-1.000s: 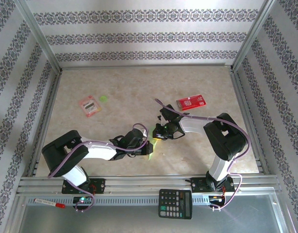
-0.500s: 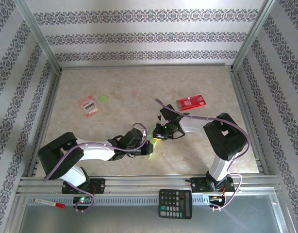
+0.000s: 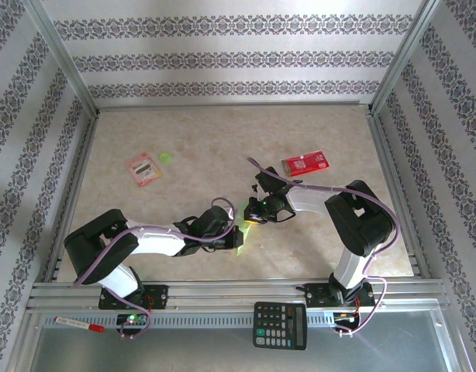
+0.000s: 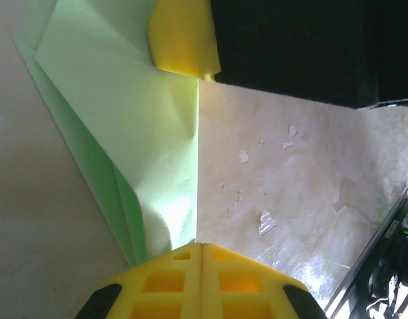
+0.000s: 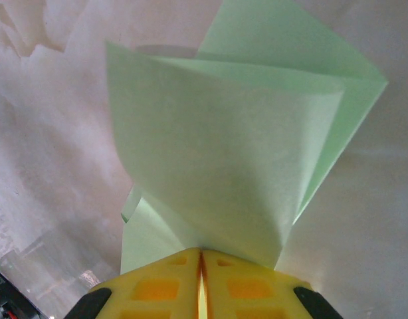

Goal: Fold a paper plane with a square sheet of paper (pick it up from the middle)
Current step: Perform the fifth fold on the wing at the bottom-center of the table.

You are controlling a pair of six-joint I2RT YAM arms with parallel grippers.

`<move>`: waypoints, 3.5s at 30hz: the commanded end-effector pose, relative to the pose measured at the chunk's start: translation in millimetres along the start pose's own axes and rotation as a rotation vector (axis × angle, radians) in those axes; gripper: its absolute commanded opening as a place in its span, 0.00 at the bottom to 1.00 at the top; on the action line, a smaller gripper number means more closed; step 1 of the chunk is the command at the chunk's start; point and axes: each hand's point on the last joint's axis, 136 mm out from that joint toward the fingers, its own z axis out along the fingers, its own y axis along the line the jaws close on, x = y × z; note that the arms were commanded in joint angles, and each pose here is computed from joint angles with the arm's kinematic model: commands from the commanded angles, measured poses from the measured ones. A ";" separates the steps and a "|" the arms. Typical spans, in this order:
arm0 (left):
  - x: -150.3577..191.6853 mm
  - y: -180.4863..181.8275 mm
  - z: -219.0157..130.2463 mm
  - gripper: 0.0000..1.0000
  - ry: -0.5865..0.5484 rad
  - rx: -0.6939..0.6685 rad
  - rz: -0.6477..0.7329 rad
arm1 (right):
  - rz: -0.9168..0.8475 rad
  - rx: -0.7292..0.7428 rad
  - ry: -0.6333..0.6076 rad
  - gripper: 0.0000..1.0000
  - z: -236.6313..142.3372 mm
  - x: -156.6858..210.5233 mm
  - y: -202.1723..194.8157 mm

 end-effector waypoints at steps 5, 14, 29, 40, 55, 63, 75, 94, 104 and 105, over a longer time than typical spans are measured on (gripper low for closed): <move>-7.4 -13.9 -9.3 0.07 0.003 0.054 0.038 | -0.001 0.015 0.003 0.12 2.5 -0.9 -6.2; -4.1 -29.9 -30.9 0.14 -0.028 0.112 0.008 | 0.004 0.011 -0.003 0.12 1.7 -2.5 -4.4; 8.5 -11.7 -8.0 0.07 0.053 0.057 -0.033 | 0.005 0.013 -0.002 0.13 2.9 -1.6 -7.0; 13.8 7.7 -3.1 0.04 0.074 0.021 -0.058 | -0.005 -0.006 -0.018 0.16 -3.1 -4.8 -0.4; 17.9 16.5 2.0 0.04 0.098 0.006 -0.069 | -0.011 -0.029 -0.038 0.17 -14.6 -7.8 3.5; 21.2 23.2 3.9 0.02 0.103 -0.006 -0.083 | -0.013 -0.031 -0.037 0.17 -16.0 -6.4 2.8; 24.9 30.6 4.6 0.00 0.097 0.003 -0.127 | -0.042 -0.121 -0.045 0.17 -37.8 6.9 18.4; 29.0 35.2 3.2 0.00 0.105 -0.007 -0.132 | -0.003 -0.169 -0.006 0.13 -12.9 47.0 29.9; 31.6 38.9 2.9 0.00 0.111 -0.019 -0.132 | 0.016 -0.120 -0.001 0.12 3.9 42.1 15.6; 32.0 39.5 2.9 0.00 0.112 -0.020 -0.134 | 0.020 -0.117 0.000 0.12 4.8 40.5 13.3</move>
